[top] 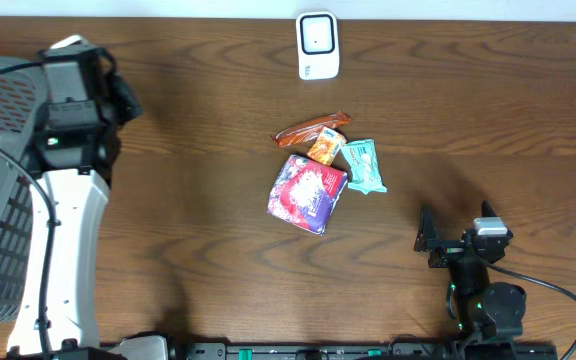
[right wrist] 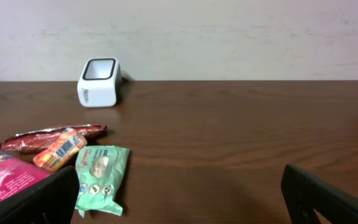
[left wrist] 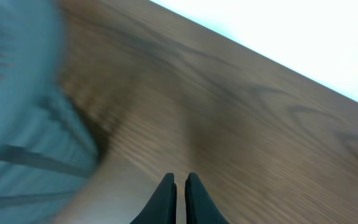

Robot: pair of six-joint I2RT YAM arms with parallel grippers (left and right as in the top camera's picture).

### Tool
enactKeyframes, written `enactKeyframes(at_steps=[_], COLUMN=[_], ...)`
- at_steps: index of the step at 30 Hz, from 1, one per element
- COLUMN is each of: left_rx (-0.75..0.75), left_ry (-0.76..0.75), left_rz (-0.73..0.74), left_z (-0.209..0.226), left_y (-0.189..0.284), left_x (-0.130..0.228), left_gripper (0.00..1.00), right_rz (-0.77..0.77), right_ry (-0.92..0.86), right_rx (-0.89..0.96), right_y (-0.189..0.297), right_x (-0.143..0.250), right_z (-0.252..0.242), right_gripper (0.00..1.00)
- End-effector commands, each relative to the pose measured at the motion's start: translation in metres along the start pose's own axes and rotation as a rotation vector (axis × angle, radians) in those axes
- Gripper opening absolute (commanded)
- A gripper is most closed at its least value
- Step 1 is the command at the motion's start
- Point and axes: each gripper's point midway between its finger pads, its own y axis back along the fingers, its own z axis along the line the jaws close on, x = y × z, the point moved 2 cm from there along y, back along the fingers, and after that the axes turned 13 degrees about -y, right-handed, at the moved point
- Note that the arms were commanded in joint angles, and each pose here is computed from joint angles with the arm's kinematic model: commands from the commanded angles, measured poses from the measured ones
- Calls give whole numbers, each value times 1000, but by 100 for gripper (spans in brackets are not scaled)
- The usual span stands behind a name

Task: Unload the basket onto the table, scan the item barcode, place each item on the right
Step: 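Move the tissue pack past the scanner and release it on table, then lower the left gripper back toward the basket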

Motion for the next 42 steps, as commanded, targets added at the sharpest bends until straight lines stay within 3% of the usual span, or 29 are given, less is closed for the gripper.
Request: enactKeyframes(at_steps=[1,6,17,23,28,29,32,35,40,42], left_rx=[-135,-314,-356,-230,-89,-52,87,241,386,384], left_ry=[-37,5,45,53,60,63,60,56,72,81], left_rz=[-2,19,29,-13,-135,-164,-232,-246,-109,-25], left_z=[35,83,107,88,67,61,40,18,0,0], left_y=[0,1,1,2,30,39,72,105,146,154], left_x=[-2,2,4,-5,-29,-34,-42,-36,10,34], left_gripper=[8,8,8,11,15,17,42,58,94,96], right_rz=[0,0,1,0,0,1,1,0,0,0], right_ry=[-11,-11,-11,-11,-11,-11,-11,-11,-11,-11], right_rx=[1,1,1,1,1,1,1,1,1,1], right_y=[0,0,0,0,0,0,0,0,0,0], right_x=[0,0,1,0,0,1,0,0,0,0], right_z=[-1,-1,-1,-1,-1,-1,-1,-1,-1,-1], right_gripper=[99,99,99,99,99,99,99,99,99,99])
